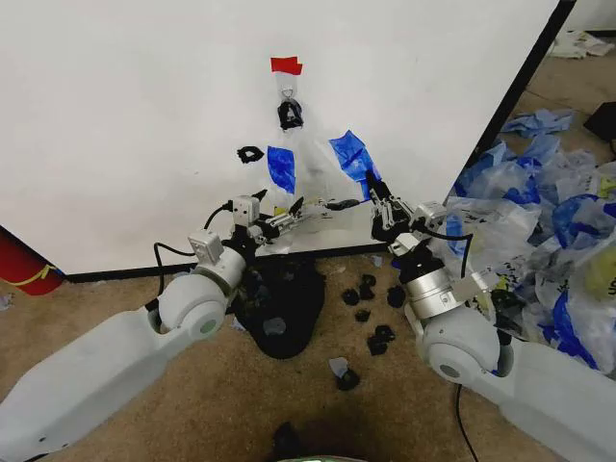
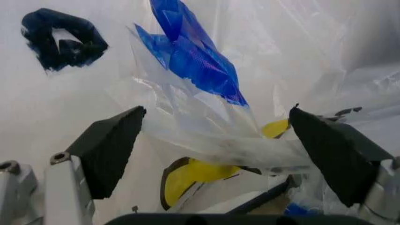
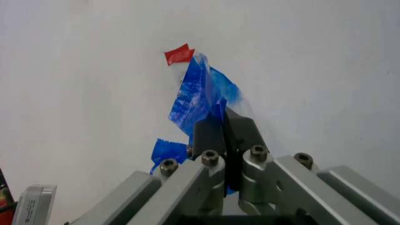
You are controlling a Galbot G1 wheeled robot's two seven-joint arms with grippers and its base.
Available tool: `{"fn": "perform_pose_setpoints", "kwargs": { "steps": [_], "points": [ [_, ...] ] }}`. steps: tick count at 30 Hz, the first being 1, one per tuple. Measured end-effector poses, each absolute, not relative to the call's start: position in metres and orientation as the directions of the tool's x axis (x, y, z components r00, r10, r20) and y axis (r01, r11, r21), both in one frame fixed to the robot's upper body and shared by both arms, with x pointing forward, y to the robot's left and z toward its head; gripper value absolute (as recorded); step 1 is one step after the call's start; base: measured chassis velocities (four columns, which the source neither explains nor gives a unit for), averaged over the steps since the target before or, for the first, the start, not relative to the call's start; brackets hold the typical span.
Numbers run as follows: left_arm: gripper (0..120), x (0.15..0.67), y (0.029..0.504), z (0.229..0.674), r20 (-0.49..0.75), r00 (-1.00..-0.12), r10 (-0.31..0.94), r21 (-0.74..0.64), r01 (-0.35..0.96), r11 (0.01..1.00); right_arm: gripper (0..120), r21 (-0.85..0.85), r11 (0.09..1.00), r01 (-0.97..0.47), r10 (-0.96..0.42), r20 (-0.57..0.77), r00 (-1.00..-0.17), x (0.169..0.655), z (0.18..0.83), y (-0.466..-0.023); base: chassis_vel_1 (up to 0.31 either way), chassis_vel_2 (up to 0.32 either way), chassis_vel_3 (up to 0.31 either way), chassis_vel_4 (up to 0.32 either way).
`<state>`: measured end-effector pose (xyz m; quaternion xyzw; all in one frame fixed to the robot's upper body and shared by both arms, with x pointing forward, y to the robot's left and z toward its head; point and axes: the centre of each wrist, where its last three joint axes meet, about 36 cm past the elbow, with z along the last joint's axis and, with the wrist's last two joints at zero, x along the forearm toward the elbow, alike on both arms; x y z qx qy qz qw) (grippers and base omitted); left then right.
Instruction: Pick up the garbage bag from the wall and place it over the trash bin.
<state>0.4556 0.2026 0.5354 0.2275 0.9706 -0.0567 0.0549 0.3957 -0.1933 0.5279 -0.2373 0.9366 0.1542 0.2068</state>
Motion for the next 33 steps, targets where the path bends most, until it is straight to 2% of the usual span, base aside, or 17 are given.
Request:
{"fn": "perform_pose_setpoints", "kwargs": {
  "steps": [33],
  "points": [
    [92, 0.462, 0.194, 0.549, -0.132, -0.881, 0.454, -0.066, 0.465, 0.883, 0, 0.190, 0.838, -0.511, -0.382, -0.465, -0.799, 0.397, 0.529, -0.191, 0.000, 0.000, 0.000, 0.000]
  ]
}}
